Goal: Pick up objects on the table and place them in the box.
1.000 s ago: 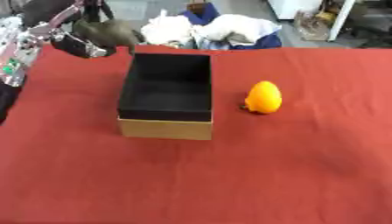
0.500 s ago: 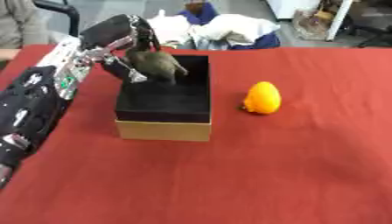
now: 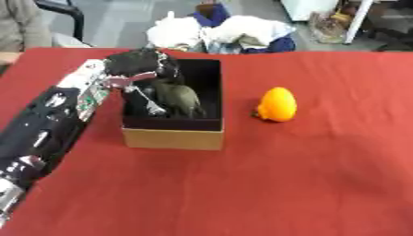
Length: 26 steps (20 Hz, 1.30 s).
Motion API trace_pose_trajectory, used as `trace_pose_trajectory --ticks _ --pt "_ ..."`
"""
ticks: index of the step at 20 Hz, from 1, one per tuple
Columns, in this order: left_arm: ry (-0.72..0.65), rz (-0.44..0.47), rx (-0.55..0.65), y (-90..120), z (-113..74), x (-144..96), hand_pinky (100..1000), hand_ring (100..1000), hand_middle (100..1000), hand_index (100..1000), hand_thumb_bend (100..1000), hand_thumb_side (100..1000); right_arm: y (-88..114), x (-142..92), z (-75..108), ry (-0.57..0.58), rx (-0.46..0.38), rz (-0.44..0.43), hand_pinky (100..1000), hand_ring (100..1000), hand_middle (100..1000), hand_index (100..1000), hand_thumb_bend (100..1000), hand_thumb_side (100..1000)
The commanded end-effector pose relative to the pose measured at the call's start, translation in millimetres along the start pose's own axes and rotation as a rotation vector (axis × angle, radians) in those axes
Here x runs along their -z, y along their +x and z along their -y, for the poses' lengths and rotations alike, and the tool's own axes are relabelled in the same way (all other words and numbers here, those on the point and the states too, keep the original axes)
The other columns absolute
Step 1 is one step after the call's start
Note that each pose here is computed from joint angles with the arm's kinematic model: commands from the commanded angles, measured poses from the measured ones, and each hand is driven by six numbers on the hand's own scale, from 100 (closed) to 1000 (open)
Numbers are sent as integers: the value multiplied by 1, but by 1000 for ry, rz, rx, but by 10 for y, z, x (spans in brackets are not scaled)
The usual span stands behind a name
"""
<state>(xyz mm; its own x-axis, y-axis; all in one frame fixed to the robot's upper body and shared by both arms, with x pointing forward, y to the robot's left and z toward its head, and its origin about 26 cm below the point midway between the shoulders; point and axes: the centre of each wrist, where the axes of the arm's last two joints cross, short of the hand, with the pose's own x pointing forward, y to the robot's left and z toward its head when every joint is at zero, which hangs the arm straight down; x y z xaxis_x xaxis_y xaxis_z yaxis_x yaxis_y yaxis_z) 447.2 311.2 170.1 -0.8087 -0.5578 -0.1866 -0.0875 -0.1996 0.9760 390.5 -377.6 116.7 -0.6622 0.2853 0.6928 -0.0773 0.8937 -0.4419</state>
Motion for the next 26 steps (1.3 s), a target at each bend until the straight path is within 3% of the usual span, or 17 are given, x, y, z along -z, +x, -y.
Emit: trace_pose_trajectory --ticks 1,4,7,10,16,19,22,26 --pt "-50 -21 44 -97 -150 -128 670 594 627 786 376 745 89 75 121 0 -30 31 802 694 696 838 100 566" --pt "-34 -37 47 -117 -198 -210 696 635 687 815 479 995 89 79 143 5 -38 31 803 695 696 838 100 551" --pt "30 -52 43 -145 -307 -325 725 664 720 825 533 1000 99 116 189 25 -58 35 802 696 699 841 100 509" --pt "136 -71 24 -156 -472 -438 731 653 720 823 479 1000 120 218 271 66 -98 49 802 701 706 846 100 438" --pt "415 -48 -177 -19 -735 -667 699 574 664 799 346 796 114 579 477 225 -216 85 799 712 723 855 100 368" --pt "524 -37 -336 130 -849 -779 688 550 643 791 277 757 52 756 531 335 -279 96 799 721 735 862 100 365" --pt "601 -26 -468 294 -937 -895 681 536 629 786 251 714 -22 932 490 445 -331 107 801 733 752 871 100 384" --pt "654 -22 -578 487 -934 -996 677 527 622 783 202 738 -139 1080 329 590 -388 81 799 747 770 876 100 459"
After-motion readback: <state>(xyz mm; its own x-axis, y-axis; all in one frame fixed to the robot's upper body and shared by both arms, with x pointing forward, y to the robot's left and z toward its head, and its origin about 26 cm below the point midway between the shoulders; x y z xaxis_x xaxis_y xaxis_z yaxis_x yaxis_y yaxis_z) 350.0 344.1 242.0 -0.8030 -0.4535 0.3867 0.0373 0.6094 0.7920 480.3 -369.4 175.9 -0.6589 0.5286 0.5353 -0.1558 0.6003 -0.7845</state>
